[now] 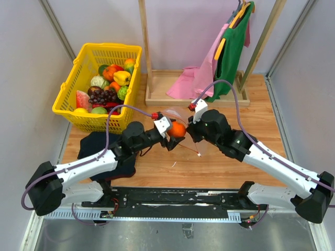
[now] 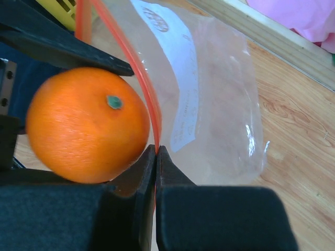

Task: Place the food in the zip-top bag and seal the zipper
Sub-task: Place the fake fruit in the zipper food storage bag.

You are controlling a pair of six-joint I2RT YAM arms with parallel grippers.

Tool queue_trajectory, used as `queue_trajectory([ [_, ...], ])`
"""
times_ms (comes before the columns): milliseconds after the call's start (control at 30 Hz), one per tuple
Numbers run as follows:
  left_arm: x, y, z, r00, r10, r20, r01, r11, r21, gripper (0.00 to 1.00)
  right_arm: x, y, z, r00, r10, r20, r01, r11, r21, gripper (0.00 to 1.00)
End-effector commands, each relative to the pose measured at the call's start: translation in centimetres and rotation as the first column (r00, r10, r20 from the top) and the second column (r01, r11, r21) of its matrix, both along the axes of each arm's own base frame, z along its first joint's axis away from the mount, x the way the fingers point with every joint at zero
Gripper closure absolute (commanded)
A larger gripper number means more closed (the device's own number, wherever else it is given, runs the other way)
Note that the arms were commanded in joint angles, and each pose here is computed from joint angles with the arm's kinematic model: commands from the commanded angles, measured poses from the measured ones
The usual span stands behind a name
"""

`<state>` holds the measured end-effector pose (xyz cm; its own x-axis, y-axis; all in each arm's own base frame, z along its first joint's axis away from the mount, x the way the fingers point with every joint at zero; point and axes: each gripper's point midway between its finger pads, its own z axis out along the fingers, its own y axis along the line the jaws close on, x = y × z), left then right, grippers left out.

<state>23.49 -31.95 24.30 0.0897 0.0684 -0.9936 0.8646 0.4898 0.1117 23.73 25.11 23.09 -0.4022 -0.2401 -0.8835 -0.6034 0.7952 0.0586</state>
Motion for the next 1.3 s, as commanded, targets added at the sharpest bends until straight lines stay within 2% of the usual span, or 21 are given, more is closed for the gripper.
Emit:
queue_trajectory([
  [0,1.0,0.2,-1.5,0.998,0.063,0.032,-0.065,0.994,0.087,0.61,0.1,0.3,2.1,1.0,0.013,0.026,-0.014,0.998,0.062,0.99],
  [200,2.3,0.2,-2.7,0.992,0.126,-0.014,-0.122,0.982,0.146,0.44,-0.1,0.6,2.4,0.999,0.031,0.024,-0.033,0.996,0.077,0.99],
  [300,1.9,-0.3,-2.7,0.995,0.099,-0.03,-0.094,0.986,0.138,0.3,-0.1,0.6,2.3,0.999,0.034,0.02,-0.036,0.996,0.083,0.99],
  [633,1.3,-0.5,-2.3,0.996,0.076,-0.055,-0.069,0.991,0.114,0.12,-0.1,0.5,2.1,1.0,0.025,0.009,-0.025,0.995,0.096,0.99],
  [833,1.0,-0.6,-2.0,0.996,0.062,-0.069,-0.055,0.993,0.102,0.06,0.0,0.3,2.1,1.0,0.017,0.003,-0.017,0.994,0.106,0.99],
  [1067,0.4,0.1,0.7,0.991,0.081,-0.111,-0.079,0.997,0.021,0.05,0.3,-0.2,2.0,1.0,-0.014,-0.003,0.014,0.993,0.113,0.99],
  [1267,-0.1,1.9,3.5,0.973,0.144,-0.182,-0.156,0.986,-0.051,0.06,0.9,-1.1,1.6,0.998,-0.064,-0.017,0.066,0.99,0.122,0.99],
])
